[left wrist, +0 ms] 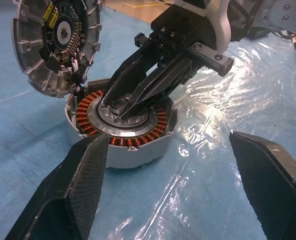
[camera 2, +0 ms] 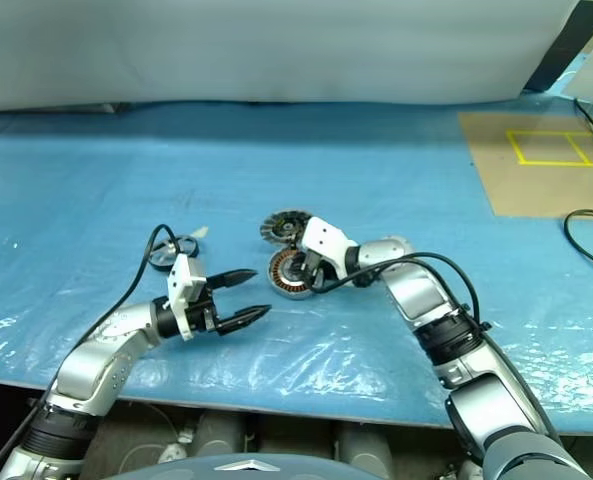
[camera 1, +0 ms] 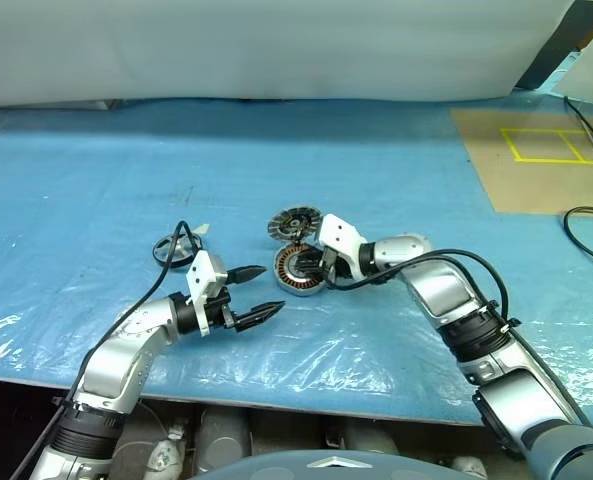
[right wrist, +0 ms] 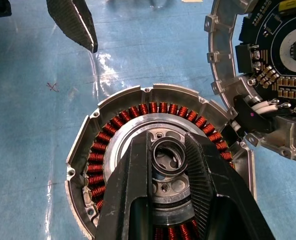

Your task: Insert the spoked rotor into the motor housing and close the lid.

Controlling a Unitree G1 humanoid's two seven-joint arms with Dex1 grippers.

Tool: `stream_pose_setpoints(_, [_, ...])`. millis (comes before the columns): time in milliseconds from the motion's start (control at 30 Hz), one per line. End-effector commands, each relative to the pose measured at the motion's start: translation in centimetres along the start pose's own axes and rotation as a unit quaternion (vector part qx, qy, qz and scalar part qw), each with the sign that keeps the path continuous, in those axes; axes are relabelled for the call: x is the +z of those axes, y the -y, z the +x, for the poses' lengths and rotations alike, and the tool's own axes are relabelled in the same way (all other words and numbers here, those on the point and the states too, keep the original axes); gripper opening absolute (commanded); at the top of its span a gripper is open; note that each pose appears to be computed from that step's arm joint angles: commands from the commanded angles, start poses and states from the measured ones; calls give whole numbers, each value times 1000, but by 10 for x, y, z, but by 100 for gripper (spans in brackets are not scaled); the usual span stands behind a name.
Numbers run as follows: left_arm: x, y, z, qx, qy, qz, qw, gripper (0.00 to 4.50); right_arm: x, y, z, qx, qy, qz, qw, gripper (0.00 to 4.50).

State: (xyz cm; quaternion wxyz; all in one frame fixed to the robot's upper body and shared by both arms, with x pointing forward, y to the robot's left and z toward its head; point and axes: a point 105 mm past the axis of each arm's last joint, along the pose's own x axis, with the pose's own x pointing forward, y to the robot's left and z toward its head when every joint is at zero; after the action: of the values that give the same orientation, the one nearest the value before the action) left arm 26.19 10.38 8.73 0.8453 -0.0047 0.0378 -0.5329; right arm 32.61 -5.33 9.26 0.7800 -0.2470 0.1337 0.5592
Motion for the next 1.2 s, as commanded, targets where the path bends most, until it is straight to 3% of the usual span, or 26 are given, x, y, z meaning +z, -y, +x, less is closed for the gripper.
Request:
stream_pose_setpoints(33, [3, 1, -1, -4, 7, 11, 1000, 404, -3, -2, 3, 6, -8, -8, 1000, 94])
stream_pose_setpoints(200, [2, 0, -2, -3, 6, 12, 1000, 404, -6, -2, -3, 12, -12, -8, 1000, 254])
stream_pose_setpoints(367, [3, 0, -1, -3, 6, 13, 1000, 404, 2, 0, -7, 14, 7, 2, 1000, 254])
stream_pose_setpoints(600, [14, 0, 3, -7, 10, 17, 1000, 404, 32, 1, -18, 43, 82, 82, 992, 254])
stream_pose_setpoints(833, [27, 4, 6, -8, 12, 18, 1000, 404, 10, -3, -15, 36, 51, 88, 994, 19])
stream_pose_setpoints(867, [28, 5, 7, -8, 11, 18, 1000, 404, 6, -4, -13, 35, 44, 89, 994, 3])
stream_pose_setpoints(967, [31, 6, 9, -9, 12, 17, 1000, 404, -3, 2, -5, 4, 32, 112, 993, 3])
stream_pose_setpoints(1200, [32, 5, 8, -8, 8, 16, 1000, 404, 4, 6, -5, -1, 53, 126, 991, 3])
